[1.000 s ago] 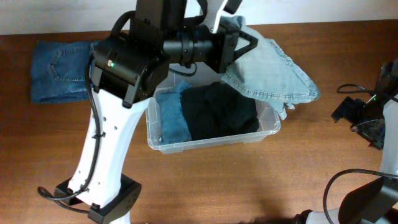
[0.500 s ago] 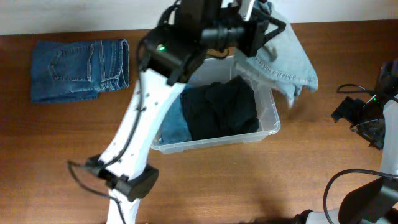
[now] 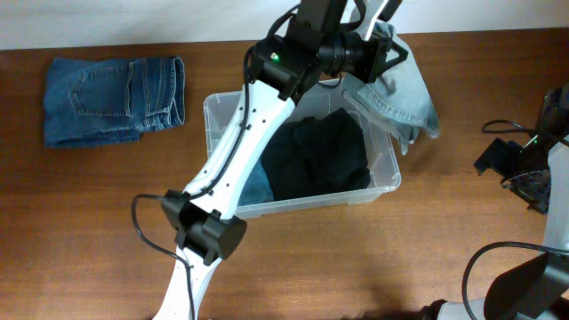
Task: Pack container
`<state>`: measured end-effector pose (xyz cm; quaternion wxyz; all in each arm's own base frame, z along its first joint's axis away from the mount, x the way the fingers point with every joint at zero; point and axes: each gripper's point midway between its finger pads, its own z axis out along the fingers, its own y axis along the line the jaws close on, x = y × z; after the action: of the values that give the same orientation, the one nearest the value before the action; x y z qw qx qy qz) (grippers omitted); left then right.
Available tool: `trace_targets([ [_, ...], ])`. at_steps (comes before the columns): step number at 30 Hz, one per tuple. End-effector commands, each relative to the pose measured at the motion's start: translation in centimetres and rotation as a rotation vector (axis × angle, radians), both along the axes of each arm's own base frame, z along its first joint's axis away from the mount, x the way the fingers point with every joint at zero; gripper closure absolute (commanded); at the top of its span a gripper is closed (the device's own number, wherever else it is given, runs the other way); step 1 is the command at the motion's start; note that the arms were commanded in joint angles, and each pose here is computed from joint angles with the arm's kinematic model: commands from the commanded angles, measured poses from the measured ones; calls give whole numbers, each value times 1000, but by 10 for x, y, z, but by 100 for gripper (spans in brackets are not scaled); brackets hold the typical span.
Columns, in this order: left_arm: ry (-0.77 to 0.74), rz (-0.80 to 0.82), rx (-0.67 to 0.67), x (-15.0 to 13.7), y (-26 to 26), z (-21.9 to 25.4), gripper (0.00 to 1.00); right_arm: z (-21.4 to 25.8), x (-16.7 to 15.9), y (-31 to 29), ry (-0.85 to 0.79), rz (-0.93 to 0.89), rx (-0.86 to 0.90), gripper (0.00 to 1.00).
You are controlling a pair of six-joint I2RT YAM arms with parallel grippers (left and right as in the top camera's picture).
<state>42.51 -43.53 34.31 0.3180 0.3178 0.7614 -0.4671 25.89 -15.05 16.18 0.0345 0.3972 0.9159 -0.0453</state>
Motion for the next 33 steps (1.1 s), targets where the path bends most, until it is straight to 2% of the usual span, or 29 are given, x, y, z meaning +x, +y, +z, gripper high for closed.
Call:
trace_targets([
  [1, 19, -77, -28, -17, -4, 8, 98, 0, 0, 0, -1, -9, -1, 2],
  [11, 198, -40, 109, -20, 33, -32, 98, 0, 0, 0, -1, -9, -1, 2],
  [17, 305, -28, 116, -16, 61, -39, 98, 0, 0, 0, -1, -9, -1, 2],
  [24, 411, 21, 185, -11, 110, -59, 95, 0, 0, 0, -1, -9, -1, 2],
  [33, 547, 158, 429, -20, 170, -101, 94, 0, 0, 0, -1, -9, -1, 2],
])
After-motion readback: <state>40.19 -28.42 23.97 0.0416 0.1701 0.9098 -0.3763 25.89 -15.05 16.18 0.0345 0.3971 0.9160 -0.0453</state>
